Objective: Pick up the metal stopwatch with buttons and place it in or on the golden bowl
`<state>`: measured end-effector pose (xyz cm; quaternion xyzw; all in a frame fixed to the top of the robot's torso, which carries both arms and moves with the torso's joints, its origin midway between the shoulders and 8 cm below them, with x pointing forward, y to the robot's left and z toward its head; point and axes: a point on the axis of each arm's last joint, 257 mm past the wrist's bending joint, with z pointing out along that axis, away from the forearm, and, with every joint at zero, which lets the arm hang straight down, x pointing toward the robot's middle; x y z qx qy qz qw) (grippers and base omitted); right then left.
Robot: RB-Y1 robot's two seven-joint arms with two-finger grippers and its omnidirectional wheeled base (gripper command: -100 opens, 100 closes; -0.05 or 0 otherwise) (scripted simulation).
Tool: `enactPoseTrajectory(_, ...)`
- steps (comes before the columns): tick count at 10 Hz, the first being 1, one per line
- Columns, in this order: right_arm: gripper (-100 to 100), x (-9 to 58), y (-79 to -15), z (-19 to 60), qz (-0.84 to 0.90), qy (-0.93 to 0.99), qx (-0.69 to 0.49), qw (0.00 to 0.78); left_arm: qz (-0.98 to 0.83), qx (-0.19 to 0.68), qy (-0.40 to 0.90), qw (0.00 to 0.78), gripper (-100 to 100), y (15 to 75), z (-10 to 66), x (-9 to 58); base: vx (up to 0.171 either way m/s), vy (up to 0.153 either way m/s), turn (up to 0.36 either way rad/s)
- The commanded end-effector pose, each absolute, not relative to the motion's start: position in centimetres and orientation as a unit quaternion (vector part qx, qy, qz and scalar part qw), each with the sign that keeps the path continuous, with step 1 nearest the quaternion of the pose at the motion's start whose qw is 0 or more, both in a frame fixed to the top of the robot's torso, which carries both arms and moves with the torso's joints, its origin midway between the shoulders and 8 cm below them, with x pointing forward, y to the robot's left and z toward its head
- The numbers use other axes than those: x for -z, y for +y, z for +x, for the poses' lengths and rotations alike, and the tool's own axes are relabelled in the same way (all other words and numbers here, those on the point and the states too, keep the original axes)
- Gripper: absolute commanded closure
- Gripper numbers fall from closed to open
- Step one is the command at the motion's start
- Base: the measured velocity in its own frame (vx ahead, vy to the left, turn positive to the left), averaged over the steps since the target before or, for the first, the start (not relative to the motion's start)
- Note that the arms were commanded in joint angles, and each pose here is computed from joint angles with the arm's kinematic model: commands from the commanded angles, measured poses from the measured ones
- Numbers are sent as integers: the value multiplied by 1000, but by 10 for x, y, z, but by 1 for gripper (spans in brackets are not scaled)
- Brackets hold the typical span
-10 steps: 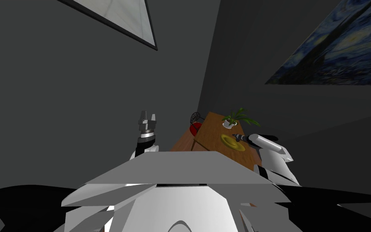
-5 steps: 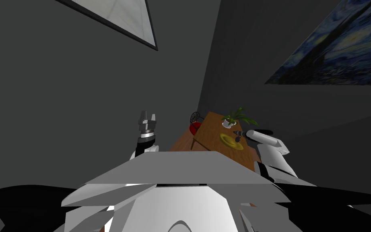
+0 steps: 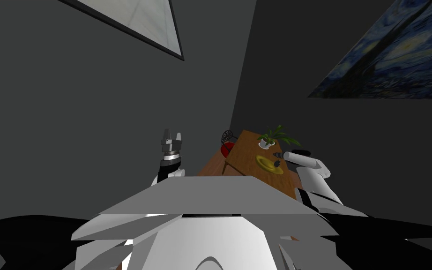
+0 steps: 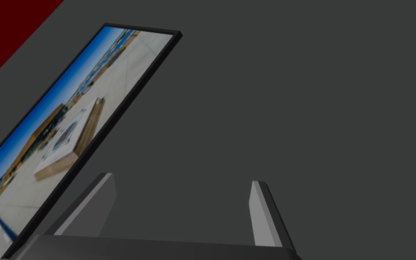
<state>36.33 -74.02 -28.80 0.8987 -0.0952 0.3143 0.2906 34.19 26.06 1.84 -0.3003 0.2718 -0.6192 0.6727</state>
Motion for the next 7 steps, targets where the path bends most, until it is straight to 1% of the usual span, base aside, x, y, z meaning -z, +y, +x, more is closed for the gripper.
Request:
enactPoseTrajectory(1,-100,286,-747,358,898,-84,-301,310,-300,619,272,673,0,261,342,-18,0,0,0)
enactPoseTrajectory(2,-100,244,-754,389,879,-26,-317,354,-300,619,272,673,0,261,342,-18,-53,-34,31)
enactPoseTrajectory(4,-100,236,-752,403,865,41,-305,396,-300,619,272,673,0,261,342,-18,-69,-36,20)
enactPoseTrajectory(7,-100,228,-751,412,842,120,-280,445,-300,619,272,673,0,261,342,-18,-2,-1,-3)
